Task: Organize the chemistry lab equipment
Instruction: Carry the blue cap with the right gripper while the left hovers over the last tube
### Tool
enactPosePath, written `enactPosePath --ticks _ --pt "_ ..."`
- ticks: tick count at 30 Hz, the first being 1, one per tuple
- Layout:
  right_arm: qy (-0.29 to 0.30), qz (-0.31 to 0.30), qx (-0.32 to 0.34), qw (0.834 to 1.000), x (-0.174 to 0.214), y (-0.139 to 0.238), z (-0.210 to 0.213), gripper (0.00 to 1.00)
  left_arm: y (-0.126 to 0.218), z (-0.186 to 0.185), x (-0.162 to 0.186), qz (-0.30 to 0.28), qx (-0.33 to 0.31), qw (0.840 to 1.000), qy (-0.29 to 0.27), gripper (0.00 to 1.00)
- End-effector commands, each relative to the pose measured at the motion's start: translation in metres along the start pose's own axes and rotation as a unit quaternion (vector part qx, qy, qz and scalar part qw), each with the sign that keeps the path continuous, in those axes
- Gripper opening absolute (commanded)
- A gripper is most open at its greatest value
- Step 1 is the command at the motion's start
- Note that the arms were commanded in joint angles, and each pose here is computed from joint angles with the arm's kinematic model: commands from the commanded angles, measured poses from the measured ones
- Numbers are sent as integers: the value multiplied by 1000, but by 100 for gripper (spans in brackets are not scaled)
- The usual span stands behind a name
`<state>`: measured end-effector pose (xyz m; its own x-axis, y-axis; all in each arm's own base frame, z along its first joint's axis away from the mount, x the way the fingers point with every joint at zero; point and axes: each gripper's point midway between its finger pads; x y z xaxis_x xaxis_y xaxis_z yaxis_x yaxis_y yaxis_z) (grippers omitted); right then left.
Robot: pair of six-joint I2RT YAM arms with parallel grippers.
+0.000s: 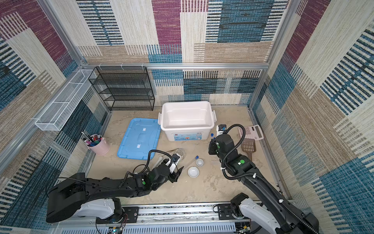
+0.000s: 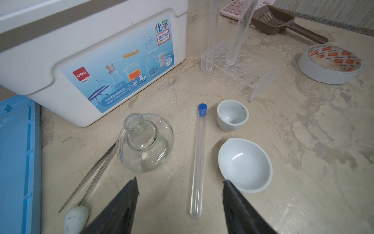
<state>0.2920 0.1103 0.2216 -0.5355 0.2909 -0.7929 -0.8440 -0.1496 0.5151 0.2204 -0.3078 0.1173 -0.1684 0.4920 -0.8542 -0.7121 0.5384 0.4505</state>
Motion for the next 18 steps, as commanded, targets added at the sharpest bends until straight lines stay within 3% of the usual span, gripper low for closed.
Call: enactPosePath --ticks 1,12,18 --pt "11 -20 34 999 -4 -4 -8 4 -1 2 3 9 -7 1000 13 68" --pt "25 -46 54 997 -2 -13 -8 3 -9 -2 15 39 -8 999 11 69" --pt "29 -50 60 997 -1 -19 -9 4 -12 -2 19 50 -12 999 12 75"
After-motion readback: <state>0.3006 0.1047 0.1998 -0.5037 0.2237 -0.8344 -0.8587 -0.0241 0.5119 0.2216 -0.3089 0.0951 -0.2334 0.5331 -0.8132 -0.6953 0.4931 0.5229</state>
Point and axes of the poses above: each gripper's point midway between its finger pads, its own y axis back along the fingers, its own z axis along the line the jaws close on, x = y × z, and after that the axes turned 11 degrees about -y, right-handed
